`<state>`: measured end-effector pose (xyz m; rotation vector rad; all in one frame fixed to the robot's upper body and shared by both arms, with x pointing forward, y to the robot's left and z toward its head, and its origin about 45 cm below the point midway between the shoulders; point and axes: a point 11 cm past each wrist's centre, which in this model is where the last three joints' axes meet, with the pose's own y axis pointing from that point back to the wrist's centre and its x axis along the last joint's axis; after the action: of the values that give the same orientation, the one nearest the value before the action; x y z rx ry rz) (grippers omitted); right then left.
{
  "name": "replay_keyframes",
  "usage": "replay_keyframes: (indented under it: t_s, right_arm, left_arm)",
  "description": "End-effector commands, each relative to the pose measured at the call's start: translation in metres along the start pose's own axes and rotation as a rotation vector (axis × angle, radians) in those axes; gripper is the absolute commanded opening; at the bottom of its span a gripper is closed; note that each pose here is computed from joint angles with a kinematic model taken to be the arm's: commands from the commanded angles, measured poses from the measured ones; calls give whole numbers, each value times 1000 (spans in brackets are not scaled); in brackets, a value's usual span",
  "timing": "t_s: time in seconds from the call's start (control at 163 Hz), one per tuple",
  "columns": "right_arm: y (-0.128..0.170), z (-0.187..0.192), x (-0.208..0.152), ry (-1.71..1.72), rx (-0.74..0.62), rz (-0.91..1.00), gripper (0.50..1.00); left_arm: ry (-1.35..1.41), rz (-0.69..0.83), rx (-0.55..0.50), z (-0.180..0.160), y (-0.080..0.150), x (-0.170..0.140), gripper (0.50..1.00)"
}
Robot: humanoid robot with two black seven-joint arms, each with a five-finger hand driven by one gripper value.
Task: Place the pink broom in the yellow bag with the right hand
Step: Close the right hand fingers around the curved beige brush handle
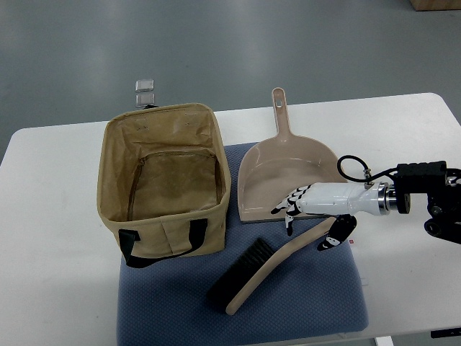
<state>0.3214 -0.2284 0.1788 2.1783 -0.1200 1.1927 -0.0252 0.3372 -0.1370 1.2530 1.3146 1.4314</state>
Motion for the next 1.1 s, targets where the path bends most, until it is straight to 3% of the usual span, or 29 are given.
replay_keyframes:
  t_s: [0.0,0.43,0.867,0.978,1.094]
  right_arm:
    - [0,1,0,11,-4,15,917]
    - [-4,3,-5,23,-20,38,901]
    - [-6,1,-15,23,-14,27,793]
    - [-6,1,-17,26,-15,21,721]
    - [-5,1,-18,29,-15,18,693]
  left_arm:
    - [0,0,0,0,0,0,1000]
    - [0,0,0,0,0,0,1000]
    - [0,0,0,0,0,0,1000]
    - [0,1,0,0,0,0,1000]
    - [0,1,0,0,0,0,1000]
